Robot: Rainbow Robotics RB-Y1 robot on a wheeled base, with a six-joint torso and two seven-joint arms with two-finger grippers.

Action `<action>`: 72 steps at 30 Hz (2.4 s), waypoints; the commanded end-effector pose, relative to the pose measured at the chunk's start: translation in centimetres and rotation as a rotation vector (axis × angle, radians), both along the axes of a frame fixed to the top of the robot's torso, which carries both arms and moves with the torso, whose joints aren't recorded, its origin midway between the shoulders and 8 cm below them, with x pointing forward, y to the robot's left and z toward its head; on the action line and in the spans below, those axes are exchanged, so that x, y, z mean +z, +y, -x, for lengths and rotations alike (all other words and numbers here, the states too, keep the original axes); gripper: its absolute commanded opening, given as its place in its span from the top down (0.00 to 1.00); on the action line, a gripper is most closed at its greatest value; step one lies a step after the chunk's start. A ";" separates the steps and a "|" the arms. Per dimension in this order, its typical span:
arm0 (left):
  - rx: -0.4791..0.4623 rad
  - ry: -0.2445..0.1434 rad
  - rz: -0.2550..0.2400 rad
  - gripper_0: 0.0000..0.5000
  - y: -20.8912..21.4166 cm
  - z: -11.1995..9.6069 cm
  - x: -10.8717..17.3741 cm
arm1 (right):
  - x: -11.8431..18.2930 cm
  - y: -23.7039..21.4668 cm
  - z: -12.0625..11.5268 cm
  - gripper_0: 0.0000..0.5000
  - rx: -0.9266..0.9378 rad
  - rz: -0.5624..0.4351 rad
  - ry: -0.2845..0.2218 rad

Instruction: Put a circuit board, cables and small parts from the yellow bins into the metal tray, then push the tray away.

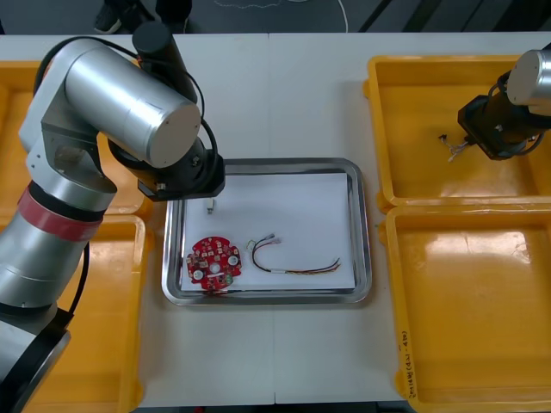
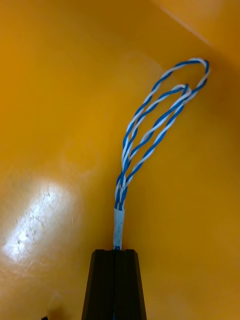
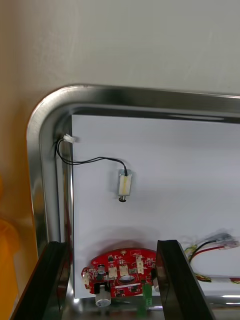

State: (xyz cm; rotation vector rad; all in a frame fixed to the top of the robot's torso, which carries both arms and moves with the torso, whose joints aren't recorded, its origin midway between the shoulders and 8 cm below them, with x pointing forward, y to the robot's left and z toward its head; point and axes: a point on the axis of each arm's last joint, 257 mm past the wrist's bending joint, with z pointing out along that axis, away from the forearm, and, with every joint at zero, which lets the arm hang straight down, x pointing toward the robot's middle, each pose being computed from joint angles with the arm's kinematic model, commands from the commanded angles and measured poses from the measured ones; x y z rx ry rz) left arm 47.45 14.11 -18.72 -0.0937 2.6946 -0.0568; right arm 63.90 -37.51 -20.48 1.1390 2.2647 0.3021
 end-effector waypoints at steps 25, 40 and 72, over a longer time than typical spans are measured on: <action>0.085 -0.105 -0.011 0.00 10.1 -5.2 13.3 | -1.6 8.1 5.8 1.00 0.088 -0.247 0.277; 0.121 -0.004 -0.082 0.00 20.3 -5.8 12.3 | -0.6 6.8 5.3 0.01 0.068 -0.240 0.255; -0.066 -0.014 -0.074 0.00 25.9 -8.4 6.8 | 3.2 6.3 2.7 0.00 0.048 -0.199 0.163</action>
